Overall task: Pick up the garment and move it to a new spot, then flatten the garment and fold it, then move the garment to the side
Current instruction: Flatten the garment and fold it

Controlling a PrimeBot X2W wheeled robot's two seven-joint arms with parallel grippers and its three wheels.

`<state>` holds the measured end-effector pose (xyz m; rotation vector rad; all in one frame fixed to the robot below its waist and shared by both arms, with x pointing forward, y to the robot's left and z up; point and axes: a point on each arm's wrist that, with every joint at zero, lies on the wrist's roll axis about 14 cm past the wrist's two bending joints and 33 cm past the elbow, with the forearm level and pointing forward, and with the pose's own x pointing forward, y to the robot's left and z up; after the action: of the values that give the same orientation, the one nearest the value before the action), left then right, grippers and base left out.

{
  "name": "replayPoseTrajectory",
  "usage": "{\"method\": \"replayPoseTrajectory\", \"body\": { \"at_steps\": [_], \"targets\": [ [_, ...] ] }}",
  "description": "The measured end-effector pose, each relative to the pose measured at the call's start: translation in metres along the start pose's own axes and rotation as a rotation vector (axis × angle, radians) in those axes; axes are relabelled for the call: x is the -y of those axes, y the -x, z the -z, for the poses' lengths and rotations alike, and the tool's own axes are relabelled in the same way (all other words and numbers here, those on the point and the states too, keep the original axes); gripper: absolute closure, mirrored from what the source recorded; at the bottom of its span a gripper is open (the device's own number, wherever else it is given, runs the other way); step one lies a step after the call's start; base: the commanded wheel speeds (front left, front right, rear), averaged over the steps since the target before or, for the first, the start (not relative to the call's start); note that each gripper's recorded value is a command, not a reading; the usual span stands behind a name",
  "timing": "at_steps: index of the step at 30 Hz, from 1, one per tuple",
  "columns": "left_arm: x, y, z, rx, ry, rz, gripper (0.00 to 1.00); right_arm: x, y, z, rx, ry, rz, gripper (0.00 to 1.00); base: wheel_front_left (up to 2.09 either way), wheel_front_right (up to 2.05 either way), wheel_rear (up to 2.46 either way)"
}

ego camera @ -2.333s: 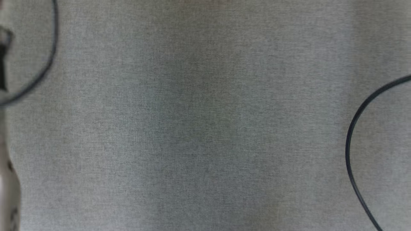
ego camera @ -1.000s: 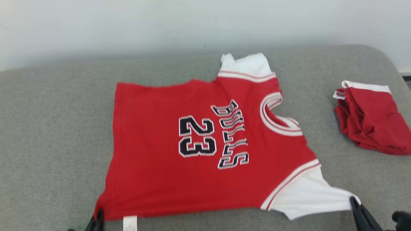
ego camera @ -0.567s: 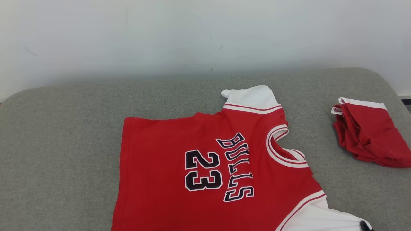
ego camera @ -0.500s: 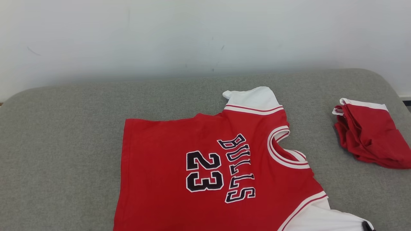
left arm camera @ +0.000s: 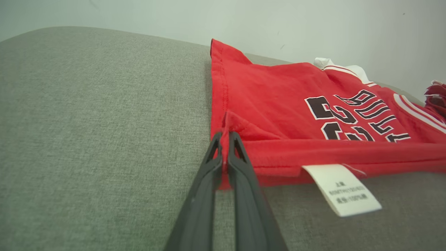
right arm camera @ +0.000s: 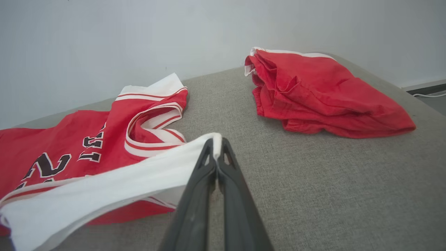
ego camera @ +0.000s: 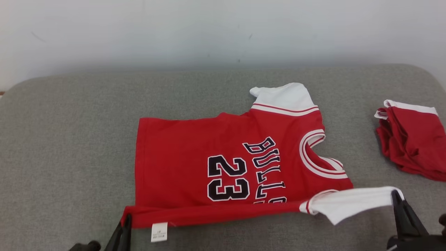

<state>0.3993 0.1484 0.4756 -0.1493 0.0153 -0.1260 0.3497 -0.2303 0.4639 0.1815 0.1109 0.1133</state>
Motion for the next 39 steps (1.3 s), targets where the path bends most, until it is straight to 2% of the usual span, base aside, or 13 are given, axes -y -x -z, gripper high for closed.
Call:
{"method": "replayPoseTrajectory", "body": {
  "at_steps": [10,21,22,23,24,25,31,39],
  "targets": [
    [0.009,-0.034,-0.006,0.015,-0.005,0.037,1.00,-0.005,-0.057,-0.004,-0.003,0.047,-0.023,1.00,0.00,0.00,0.00],
    [0.014,-0.056,0.004,-0.008,0.008,0.052,1.00,-0.009,-0.087,0.011,-0.047,0.051,-0.035,1.00,0.00,0.00,0.00],
    [0.014,-0.058,0.004,-0.009,0.008,0.051,0.95,-0.010,-0.088,0.014,-0.053,0.049,-0.035,1.00,0.00,0.00,0.00],
    [0.014,-0.060,0.004,-0.006,0.010,0.053,0.64,-0.010,-0.091,0.014,-0.052,0.043,-0.035,0.73,0.00,0.00,0.00],
    [0.015,-0.061,0.004,-0.005,0.013,0.054,0.32,-0.011,-0.094,0.013,-0.046,0.037,-0.034,0.52,0.00,0.00,0.00],
    [0.014,-0.062,0.005,-0.007,0.015,0.054,0.00,-0.013,-0.098,0.011,-0.039,0.030,-0.035,0.00,0.00,0.00,0.00],
    [0.007,-0.066,-0.009,0.042,-0.008,0.019,0.00,-0.005,-0.109,-0.024,0.080,0.047,-0.005,0.00,0.00,0.00,0.00],
    [-0.001,-0.039,-0.002,0.015,-0.017,-0.025,0.00,-0.006,-0.073,0.010,-0.011,0.049,0.012,0.00,0.00,0.00,0.00]
  ]
}}
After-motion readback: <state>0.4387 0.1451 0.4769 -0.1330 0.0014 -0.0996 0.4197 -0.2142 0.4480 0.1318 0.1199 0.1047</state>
